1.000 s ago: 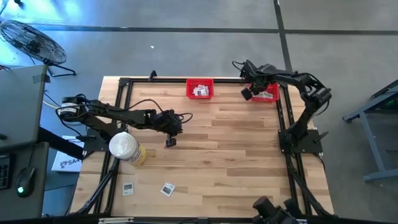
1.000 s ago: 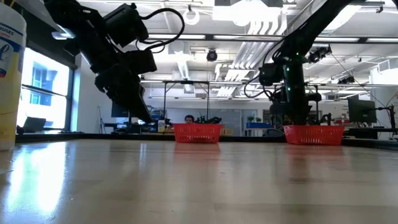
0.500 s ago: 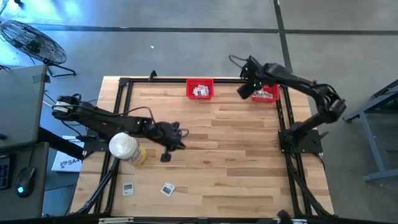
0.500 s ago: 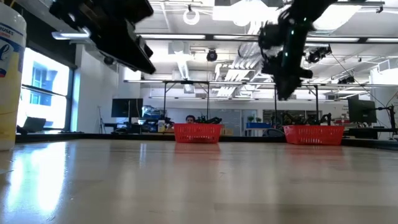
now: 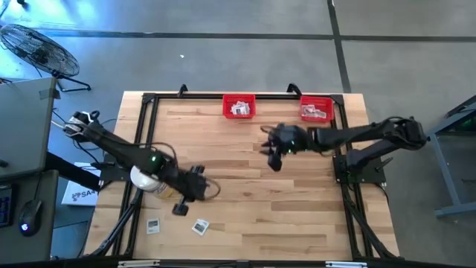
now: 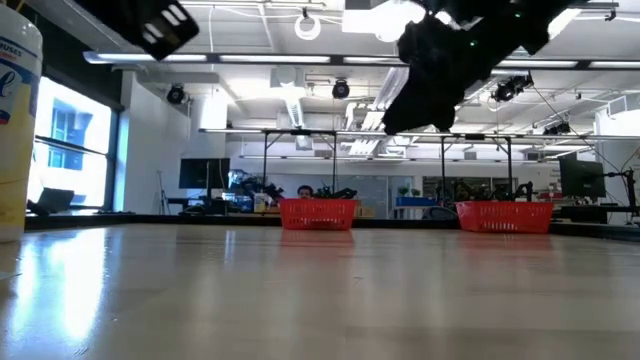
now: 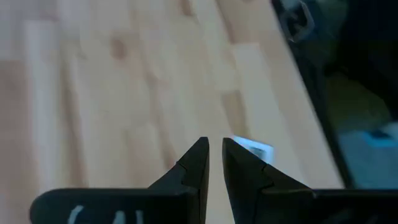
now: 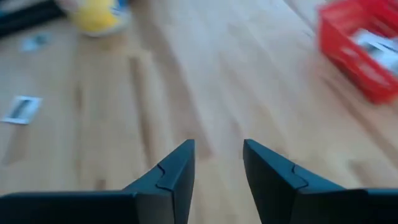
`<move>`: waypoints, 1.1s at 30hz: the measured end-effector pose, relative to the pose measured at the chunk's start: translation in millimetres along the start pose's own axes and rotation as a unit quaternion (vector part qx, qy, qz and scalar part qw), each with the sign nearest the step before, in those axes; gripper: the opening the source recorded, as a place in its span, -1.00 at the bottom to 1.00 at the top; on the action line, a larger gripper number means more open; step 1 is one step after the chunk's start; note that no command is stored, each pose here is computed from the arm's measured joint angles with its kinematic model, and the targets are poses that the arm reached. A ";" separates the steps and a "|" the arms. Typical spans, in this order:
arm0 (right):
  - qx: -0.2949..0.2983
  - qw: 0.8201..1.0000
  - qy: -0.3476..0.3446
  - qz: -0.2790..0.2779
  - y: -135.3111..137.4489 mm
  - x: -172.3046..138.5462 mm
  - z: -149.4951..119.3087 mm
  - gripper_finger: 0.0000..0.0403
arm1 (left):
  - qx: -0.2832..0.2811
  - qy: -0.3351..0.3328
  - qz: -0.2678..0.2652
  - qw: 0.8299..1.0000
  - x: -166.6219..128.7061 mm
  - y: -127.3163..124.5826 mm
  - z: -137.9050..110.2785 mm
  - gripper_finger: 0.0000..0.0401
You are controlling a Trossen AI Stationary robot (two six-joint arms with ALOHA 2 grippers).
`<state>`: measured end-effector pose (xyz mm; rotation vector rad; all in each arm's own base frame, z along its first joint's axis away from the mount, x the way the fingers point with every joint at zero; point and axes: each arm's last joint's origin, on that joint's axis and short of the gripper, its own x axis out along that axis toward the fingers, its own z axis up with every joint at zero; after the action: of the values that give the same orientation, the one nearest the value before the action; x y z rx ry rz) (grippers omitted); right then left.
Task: Pick & Place First Aid Supplies
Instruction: Put the towelette pack into the left red bin
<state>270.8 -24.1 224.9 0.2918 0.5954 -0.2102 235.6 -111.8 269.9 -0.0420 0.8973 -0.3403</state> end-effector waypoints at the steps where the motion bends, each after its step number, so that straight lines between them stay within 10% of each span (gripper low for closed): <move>1: -0.010 1.000 -0.015 0.013 7.2 1.4 -5.2 -0.35 | -0.004 0.006 -0.006 1.000 2.9 -6.6 -1.8 -0.78; 11: -0.117 0.989 -0.079 0.033 68.2 -3.1 -36.5 -0.35 | -0.021 0.048 -0.022 0.998 59.5 -43.9 -11.0 -0.78; 33: -0.111 0.987 -0.101 0.051 120.6 -19.4 -60.5 -0.35 | -0.011 0.247 0.037 0.968 134.3 -75.9 -33.2 -0.78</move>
<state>257.1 111.0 213.6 0.0836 0.3981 -0.0719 266.3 -221.4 160.6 0.0589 1.3936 -0.2754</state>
